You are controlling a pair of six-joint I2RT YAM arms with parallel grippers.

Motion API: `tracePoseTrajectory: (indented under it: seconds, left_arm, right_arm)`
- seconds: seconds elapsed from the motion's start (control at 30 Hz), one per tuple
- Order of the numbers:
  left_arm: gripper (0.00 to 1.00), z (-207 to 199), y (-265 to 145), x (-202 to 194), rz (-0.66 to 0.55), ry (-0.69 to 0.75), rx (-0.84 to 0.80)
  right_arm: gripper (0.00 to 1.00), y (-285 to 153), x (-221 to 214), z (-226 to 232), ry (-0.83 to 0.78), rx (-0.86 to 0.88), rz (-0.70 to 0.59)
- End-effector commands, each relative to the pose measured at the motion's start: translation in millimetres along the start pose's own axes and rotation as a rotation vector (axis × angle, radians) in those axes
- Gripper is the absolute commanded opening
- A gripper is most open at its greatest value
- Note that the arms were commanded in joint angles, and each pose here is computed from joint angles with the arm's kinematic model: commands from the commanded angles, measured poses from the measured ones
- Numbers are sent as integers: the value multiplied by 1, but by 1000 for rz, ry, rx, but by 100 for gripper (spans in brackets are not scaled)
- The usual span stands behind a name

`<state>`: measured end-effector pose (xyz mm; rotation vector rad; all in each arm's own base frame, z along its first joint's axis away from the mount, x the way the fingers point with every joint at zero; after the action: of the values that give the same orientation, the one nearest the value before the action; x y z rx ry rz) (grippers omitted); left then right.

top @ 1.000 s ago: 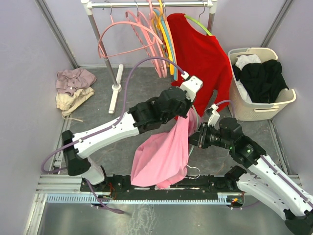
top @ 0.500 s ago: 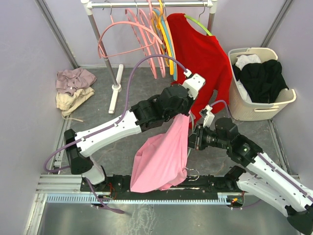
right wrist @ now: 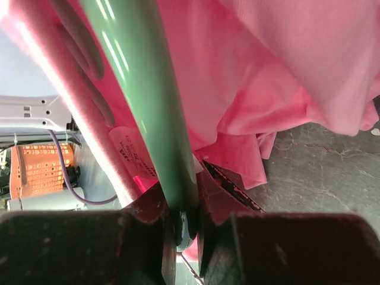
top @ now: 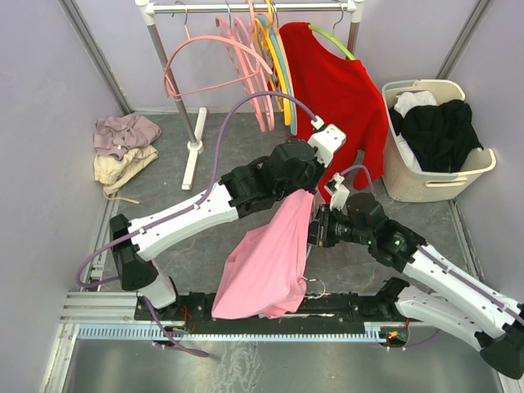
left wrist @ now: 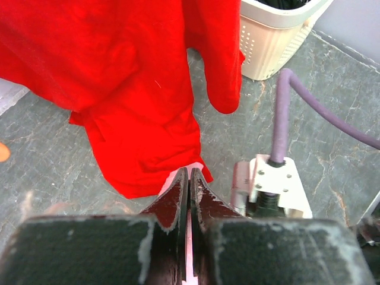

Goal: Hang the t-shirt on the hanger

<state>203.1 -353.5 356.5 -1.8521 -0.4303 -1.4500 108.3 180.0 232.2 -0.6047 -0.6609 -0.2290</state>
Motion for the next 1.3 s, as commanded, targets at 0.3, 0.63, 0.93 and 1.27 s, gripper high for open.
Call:
tracePoseTrajectory:
  seconds: [0.3,0.63,0.93,1.27]
  left_arm:
    - [3,-25,-45,41,-201,-103,-204]
    - [16,-25,-38,26,-116,-69,-199]
    - [28,-22,-45,39,-123,-54,-173]
    - [29,-12,-81,68,-191,-95,-123]
  right_arm:
    - [1,7,43,32,8,34,-83]
    - [1,-12,57,42,-34,53,-215]
    - [1,-18,42,34,-25,77,-255]
    - [1,-50,47,35,-53,36,-376]
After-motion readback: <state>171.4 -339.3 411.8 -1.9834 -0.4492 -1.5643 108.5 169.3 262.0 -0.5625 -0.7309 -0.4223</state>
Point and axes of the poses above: each gripper's point midway between its finger pads, its own y axis out along the fingers, its own z axis along the line the jaws close on, x = y × z, the point moved 9 cm from there along -y, back along the fingers, and after that the axes turned 10 degrees about -y, right-handed, at the moved point
